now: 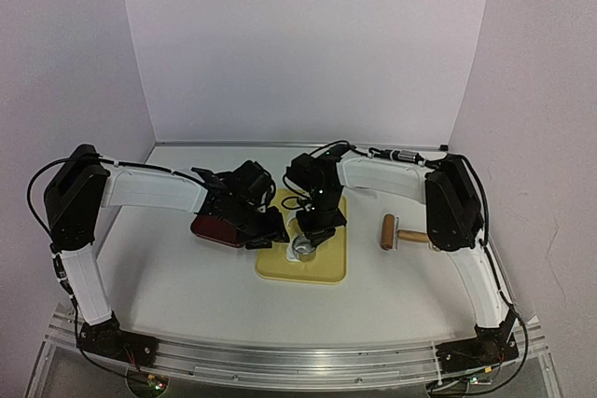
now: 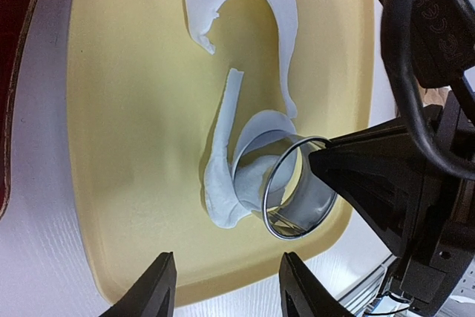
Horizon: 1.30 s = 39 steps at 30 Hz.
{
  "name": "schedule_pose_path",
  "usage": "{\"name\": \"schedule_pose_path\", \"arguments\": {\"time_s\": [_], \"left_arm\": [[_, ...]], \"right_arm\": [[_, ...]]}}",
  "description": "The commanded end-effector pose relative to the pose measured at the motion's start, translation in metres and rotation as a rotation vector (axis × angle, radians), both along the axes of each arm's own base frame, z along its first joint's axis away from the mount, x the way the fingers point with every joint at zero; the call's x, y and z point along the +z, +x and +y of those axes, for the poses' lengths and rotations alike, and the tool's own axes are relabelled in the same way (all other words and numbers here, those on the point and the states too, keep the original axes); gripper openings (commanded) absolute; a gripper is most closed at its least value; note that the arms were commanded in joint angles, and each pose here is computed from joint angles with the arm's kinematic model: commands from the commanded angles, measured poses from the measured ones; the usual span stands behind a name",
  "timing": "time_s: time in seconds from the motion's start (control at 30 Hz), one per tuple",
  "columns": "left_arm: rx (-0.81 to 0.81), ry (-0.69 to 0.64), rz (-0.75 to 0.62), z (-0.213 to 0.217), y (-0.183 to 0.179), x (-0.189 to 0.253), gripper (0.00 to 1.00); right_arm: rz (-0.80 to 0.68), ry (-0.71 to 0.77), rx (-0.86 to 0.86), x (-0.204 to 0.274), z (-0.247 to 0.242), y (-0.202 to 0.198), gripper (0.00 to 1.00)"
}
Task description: Roll out the dumpling wrappers from the dough
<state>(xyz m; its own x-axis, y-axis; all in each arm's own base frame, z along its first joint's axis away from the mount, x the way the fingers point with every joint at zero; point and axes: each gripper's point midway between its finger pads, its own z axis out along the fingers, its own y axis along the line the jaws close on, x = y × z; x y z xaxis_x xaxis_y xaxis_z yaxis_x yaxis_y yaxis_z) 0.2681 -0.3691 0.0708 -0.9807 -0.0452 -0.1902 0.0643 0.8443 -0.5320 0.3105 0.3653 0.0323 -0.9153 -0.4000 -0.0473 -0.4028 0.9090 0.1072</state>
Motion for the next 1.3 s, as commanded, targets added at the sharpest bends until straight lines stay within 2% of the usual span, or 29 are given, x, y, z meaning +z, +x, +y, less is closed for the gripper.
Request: {"name": "schedule_pose_path", "arguments": {"time_s": [0.0, 0.4, 1.27], "left_arm": [[-0.018, -0.008, -0.001, -0.006, 0.001, 0.002, 0.49], [-0.044, -0.001, 0.017, -0.007, -0.003, -0.004, 0.49], [-0.077, 0.018, 0.035, -0.011, -0.002, -0.015, 0.49]], "right_arm": [[0.006, -0.016, -0.035, -0.005, 0.0, 0.004, 0.01], [0.021, 0.056, -0.098, 0.009, 0.006, 0.015, 0.0], [0.036, -0.021, -0.111, -0.019, -0.008, 0.017, 0.0]]}}
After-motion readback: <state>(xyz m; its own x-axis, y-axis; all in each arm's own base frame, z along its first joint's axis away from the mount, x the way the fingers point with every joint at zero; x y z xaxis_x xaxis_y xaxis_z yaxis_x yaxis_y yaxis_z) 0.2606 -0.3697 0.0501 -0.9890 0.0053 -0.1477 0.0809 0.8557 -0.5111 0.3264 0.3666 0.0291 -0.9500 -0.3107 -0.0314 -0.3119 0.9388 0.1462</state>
